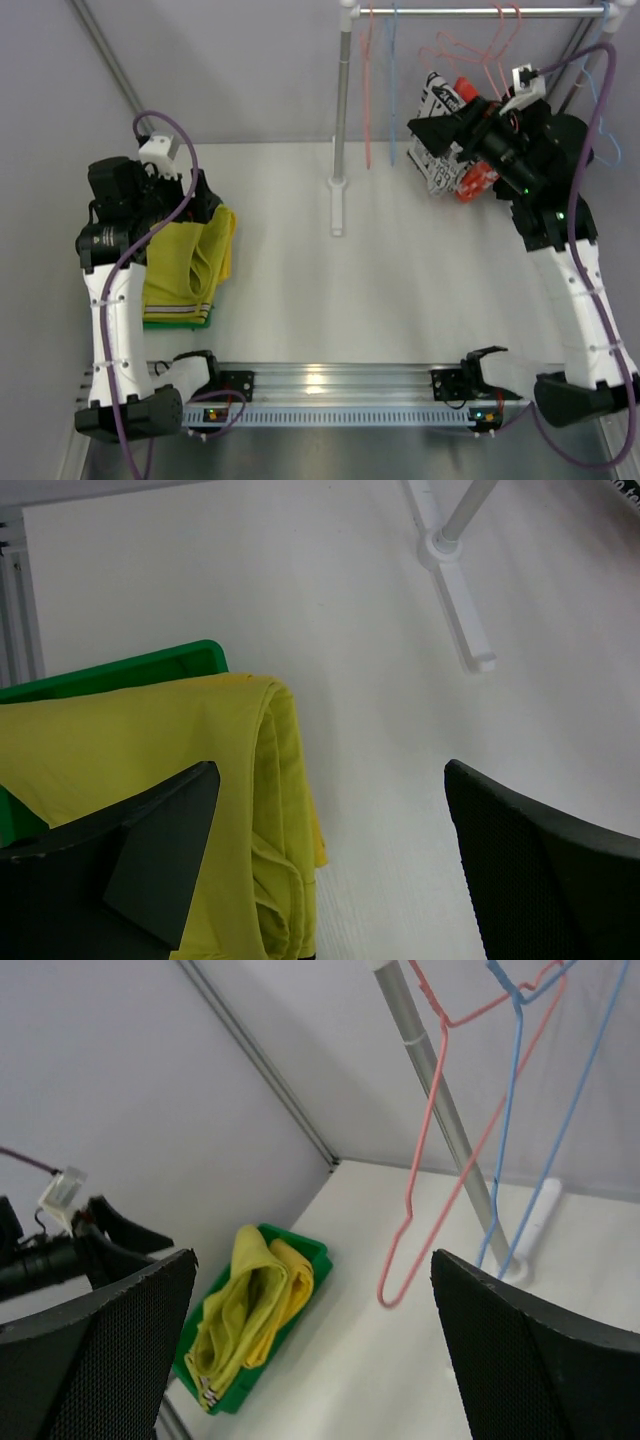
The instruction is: Remove the trousers from the hanger
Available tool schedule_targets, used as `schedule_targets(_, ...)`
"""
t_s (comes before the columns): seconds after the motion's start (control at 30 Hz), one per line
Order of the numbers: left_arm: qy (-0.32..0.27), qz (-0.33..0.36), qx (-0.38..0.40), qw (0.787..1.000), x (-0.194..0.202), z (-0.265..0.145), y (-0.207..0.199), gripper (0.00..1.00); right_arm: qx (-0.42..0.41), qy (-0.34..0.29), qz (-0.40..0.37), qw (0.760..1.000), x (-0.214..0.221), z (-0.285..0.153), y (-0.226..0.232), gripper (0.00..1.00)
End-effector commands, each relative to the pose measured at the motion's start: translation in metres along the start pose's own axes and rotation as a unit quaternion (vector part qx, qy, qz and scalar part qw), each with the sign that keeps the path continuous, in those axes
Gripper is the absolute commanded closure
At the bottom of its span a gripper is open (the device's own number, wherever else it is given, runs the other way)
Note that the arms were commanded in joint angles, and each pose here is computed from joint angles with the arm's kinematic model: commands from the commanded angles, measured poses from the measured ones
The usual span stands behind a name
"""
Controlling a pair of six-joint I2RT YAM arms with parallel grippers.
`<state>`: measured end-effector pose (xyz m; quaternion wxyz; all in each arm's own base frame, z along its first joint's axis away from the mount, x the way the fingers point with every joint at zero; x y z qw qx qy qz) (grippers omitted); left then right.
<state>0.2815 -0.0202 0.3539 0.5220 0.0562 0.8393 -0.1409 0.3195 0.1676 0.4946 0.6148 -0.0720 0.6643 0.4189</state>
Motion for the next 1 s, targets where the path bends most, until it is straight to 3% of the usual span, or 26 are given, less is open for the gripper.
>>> schedule_targets(0.0,0.006,0.028,0.0,1.0,0.007,-0.001,0.002,0.01,0.075,0.011,-0.075,0.994,0.024,-0.045,-0.015,0.0)
schedule_targets(0.2,0.019,0.058,-0.062,0.996,0.027,-0.007,0.022,0.01,0.188,0.003,-0.165,0.968,0.072,-0.137,-0.051,0.01)
schedule_targets(0.37,0.007,0.075,-0.079,0.994,0.038,-0.019,0.023,0.01,0.199,-0.016,-0.203,0.959,0.094,-0.18,-0.05,0.01)
schedule_targets(0.97,-0.039,0.066,-0.123,0.989,0.022,-0.041,0.025,0.01,0.208,-0.039,-0.232,0.95,0.092,-0.198,-0.046,0.0)
Point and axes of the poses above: each gripper's point midway between its finger pads, its own z axis out along the fingers, its own y axis along the line the jaws close on, x = y × z, the point moved 2 cm from there along -z, back along the fingers, and after that the axes turned 4 degrees about -z, right-handed, at the moved point
